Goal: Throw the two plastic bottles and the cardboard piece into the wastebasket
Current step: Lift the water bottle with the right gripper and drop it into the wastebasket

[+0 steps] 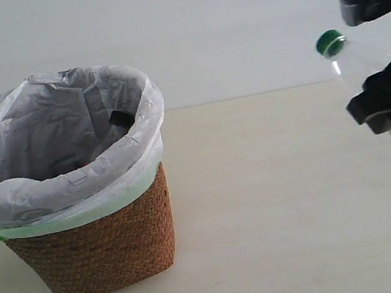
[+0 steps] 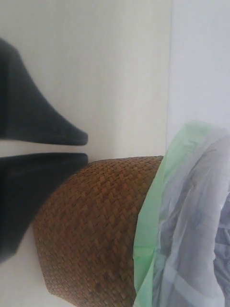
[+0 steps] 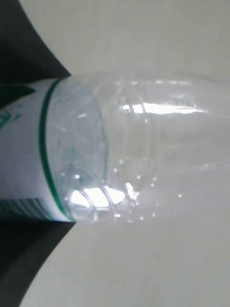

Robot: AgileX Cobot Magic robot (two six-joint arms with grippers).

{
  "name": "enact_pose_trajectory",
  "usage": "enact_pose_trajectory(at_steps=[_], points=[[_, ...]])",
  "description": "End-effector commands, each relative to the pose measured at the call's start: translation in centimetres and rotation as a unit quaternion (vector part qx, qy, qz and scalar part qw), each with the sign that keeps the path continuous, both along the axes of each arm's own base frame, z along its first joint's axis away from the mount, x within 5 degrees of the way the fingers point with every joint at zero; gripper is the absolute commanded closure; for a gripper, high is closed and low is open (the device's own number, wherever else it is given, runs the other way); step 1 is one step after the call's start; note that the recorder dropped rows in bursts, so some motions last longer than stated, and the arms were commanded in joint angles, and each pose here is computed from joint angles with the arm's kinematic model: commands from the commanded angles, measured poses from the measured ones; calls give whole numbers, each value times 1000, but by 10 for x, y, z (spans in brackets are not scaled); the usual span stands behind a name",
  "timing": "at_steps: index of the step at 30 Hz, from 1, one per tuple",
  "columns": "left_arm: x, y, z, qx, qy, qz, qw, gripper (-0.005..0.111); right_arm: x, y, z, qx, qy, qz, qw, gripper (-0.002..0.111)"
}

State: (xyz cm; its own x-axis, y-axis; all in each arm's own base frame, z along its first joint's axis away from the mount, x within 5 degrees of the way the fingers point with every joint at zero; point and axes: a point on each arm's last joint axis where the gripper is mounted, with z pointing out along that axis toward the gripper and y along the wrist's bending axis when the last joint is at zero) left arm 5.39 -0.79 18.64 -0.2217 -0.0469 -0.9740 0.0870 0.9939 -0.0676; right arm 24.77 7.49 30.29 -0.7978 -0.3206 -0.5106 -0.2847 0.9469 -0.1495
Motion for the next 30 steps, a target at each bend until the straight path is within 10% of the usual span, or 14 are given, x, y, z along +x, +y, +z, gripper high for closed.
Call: enact_pose_trajectory(at_steps=[1, 8, 15, 22, 30], points=[[0, 0, -1, -3, -1, 3, 1000, 101, 8, -50, -1, -37, 11, -87, 995, 108], [0, 0, -1, -3, -1, 3, 1000, 101, 22, -54, -13, 6, 10, -122, 992, 108], [0, 0, -1, -3, -1, 3, 1000, 101, 42, 83, 55, 256, -104, 75, 958, 106], [0, 0, -1, -3, -1, 3, 1000, 101, 32, 181, 181, 445, -135, 208, 860, 37], [0, 0, -1, -3, -1, 3, 1000, 101, 56, 175, 172, 356, -113, 160, 914, 38]])
